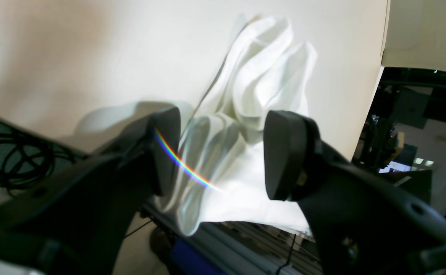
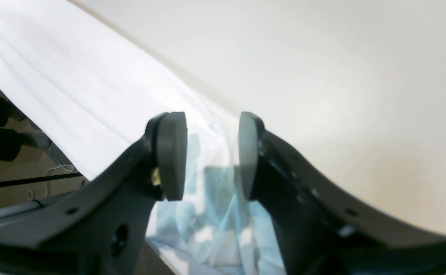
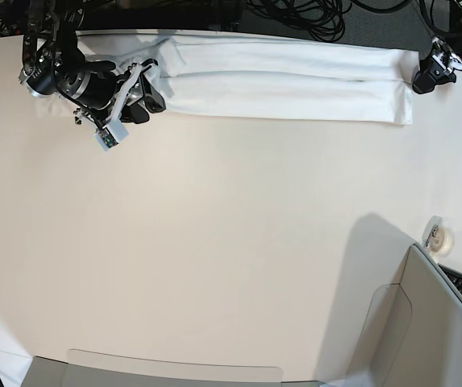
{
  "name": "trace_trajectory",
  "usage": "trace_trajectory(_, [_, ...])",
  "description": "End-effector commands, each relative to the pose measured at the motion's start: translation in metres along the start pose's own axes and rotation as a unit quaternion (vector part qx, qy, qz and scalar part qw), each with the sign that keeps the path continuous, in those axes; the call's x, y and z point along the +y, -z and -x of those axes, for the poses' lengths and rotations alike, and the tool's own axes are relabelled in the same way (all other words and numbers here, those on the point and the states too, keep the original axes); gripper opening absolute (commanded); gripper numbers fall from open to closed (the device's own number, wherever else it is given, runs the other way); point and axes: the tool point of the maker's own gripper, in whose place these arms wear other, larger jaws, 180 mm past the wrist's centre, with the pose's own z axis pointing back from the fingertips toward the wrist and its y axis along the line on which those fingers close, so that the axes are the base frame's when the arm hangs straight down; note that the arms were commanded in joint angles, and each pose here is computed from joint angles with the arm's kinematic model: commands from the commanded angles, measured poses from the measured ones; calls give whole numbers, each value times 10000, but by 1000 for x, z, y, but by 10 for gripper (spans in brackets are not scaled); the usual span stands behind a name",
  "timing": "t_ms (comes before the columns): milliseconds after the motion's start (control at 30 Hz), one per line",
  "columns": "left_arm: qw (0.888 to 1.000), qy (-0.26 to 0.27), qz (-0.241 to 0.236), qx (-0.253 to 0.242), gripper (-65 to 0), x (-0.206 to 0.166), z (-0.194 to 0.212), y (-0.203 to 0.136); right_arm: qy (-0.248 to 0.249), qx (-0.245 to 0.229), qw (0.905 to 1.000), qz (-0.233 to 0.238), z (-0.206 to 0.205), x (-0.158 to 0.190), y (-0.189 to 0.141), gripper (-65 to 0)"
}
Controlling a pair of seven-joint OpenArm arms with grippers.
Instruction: Layout the t-shirt on the table in an organized manner, then fold the t-shirt properly
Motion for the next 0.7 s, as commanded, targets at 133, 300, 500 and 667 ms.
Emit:
trace_trajectory(133, [9996, 68, -87, 261, -306, 1, 9, 3, -57, -163, 9998, -34, -8, 2, -3, -419])
trace_trajectory(300, [9983, 101, -53, 564, -306, -1, 22, 15, -48, -165, 9998, -49, -8, 3, -3, -419])
trace_trajectory(500, [9964, 125, -19, 844, -306, -4, 36, 24, -41, -163, 9998, -57, -7, 3, -3, -419])
trace_trajectory(667, [9961, 136, -50, 876, -323, -3, 37, 25, -41, -163, 9998, -57, -7, 3, -3, -419])
